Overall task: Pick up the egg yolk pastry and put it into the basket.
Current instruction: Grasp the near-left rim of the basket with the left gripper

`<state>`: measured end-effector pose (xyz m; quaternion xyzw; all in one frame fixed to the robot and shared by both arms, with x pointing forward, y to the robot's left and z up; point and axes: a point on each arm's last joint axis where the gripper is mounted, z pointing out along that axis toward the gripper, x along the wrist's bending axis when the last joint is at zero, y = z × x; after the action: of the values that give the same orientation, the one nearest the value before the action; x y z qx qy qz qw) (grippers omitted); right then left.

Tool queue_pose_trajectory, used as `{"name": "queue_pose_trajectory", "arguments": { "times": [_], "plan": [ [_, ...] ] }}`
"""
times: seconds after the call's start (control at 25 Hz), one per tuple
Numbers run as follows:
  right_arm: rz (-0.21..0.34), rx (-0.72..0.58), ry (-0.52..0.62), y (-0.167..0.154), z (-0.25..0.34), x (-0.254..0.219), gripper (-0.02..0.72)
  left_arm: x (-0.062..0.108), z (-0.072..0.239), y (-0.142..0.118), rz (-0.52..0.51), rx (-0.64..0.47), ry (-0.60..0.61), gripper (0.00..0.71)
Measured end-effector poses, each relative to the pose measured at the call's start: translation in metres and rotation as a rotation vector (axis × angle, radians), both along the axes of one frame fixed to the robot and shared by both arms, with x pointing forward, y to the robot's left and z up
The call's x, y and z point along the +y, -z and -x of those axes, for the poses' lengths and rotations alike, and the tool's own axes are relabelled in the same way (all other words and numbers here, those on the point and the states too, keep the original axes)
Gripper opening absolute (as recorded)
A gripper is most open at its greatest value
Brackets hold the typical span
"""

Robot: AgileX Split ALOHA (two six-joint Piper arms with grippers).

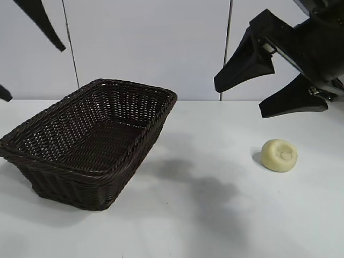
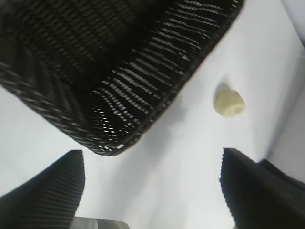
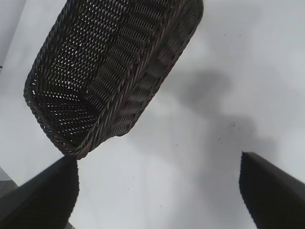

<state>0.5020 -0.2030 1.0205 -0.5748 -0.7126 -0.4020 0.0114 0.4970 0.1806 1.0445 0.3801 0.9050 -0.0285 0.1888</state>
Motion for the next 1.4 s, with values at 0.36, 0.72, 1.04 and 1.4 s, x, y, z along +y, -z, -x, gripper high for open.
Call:
{"name": "queue_pose_trajectory", "arguments": {
  "times": [0.36, 0.72, 1.04, 1.4],
  "plan": [
    [-0.002, 0.002, 0.003, 0.000, 0.000, 0.000, 0.654, -0.009, -0.021, 0.042, -0.031, 0.098, -0.041, 0.566],
    [-0.005, 0.006, 0.007, 0.000, 0.000, 0.000, 0.654, -0.009, -0.022, 0.060, -0.049, 0.115, -0.062, 0.566],
    [0.000, 0.006, 0.005, 0.000, 0.000, 0.000, 0.654, -0.005, -0.014, 0.082, -0.020, 0.091, -0.108, 0.566],
    [0.004, 0.005, 0.003, 0.000, 0.000, 0.000, 0.654, -0.007, -0.019, 0.109, -0.024, 0.100, -0.124, 0.566]
  ]
}}
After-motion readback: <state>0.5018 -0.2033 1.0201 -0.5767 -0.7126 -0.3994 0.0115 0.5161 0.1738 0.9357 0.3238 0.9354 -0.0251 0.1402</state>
